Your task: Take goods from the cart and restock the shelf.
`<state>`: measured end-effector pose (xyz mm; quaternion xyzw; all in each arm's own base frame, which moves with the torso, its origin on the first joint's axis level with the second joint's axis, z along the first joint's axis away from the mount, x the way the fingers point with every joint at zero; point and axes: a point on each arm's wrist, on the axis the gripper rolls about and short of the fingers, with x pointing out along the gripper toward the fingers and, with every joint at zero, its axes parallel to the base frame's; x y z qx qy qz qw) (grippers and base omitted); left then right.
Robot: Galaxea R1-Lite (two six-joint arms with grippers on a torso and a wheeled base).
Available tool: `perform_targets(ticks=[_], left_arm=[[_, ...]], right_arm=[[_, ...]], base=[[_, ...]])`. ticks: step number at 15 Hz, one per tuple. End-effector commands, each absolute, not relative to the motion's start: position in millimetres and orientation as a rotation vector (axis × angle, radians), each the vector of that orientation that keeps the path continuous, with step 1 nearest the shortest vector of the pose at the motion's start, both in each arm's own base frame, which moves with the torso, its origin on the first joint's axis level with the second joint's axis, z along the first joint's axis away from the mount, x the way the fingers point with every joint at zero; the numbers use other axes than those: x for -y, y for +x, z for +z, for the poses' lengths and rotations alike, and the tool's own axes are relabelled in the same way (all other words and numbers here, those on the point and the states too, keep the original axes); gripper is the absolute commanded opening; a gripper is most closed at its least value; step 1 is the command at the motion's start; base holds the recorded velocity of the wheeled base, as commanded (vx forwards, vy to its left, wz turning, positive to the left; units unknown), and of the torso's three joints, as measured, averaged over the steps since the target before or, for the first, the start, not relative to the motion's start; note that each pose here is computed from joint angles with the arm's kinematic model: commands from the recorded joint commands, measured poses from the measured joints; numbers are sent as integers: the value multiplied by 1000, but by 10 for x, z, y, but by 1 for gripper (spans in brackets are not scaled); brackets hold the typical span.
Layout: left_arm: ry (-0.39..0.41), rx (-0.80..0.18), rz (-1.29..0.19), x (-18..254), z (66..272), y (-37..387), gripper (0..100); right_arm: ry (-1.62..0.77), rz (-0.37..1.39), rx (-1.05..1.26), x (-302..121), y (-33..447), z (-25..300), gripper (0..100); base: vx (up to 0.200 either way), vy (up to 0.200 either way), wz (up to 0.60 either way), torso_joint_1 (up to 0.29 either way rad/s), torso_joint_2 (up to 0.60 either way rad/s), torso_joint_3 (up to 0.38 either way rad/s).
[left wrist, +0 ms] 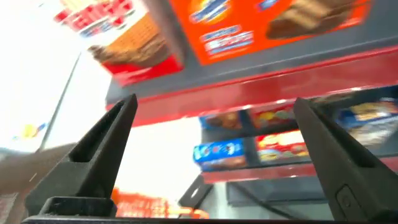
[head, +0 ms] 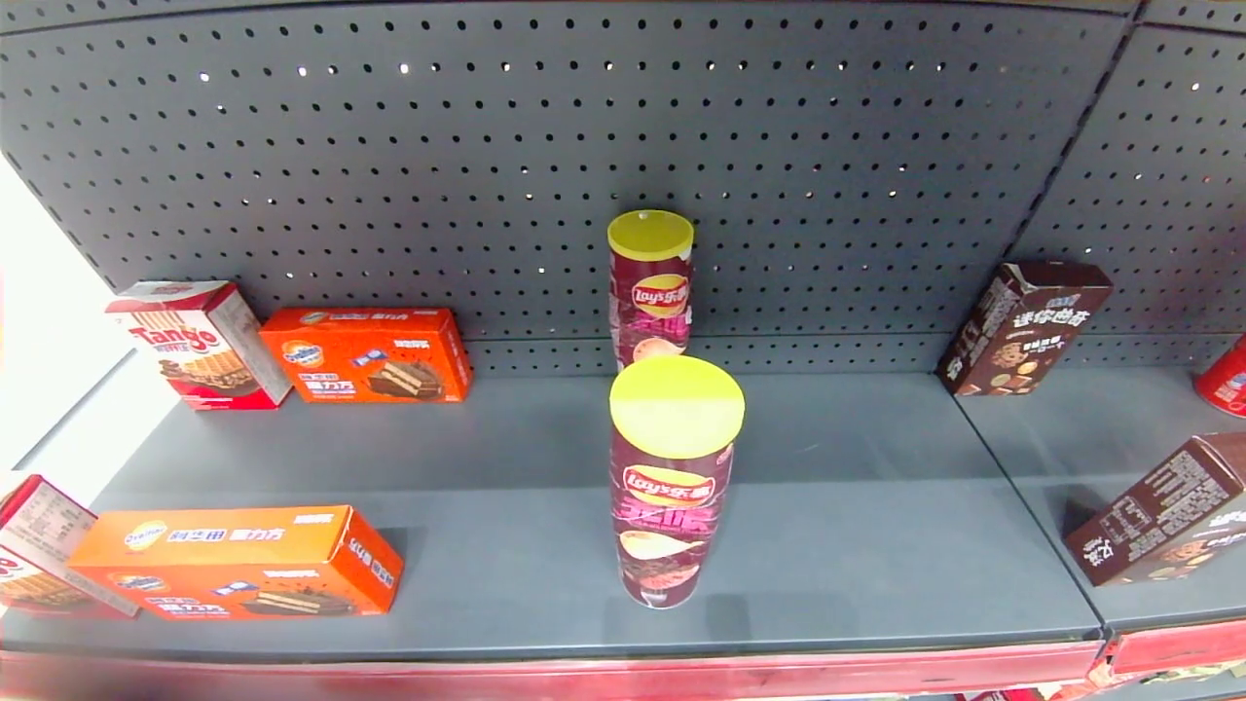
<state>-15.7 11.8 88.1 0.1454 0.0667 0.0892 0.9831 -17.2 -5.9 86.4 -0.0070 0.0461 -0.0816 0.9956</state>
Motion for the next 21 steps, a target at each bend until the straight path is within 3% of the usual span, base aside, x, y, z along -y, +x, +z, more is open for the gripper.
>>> perform_targets(ticks=[1,2,5,14,17,20,21], left_arm=[[277,-122,259,-108,878,-186,100],[277,-122,259,-108,878,-186,100],[284,-120,217,-99,878,-183,100],[277,-117,216,-99,879,-182,100],[156,-91,-14,-79,865,-170,100],[119,-92,-163,-49,850,-168,100],[114,-110,-273,-35,783,-158,100]], right_arm=[[78,-225,63,51,-238,816,100],[78,-225,63,51,-238,816,100],[4,28,11,-6,-228,766,100],[-3,-25,-3,6,-229,754,100],[-3,-25,-3,6,-228,752,100],[-3,-25,-3,6,-229,754,100],[-3,-25,-3,6,-229,754,100]], base=[[0,0,0,0,0,0],[0,0,0,0,0,0],[0,0,0,0,0,0],[0,0,0,0,0,0],[0,0,0,0,0,0],[0,0,0,0,0,0],[0,0,0,0,0,0]])
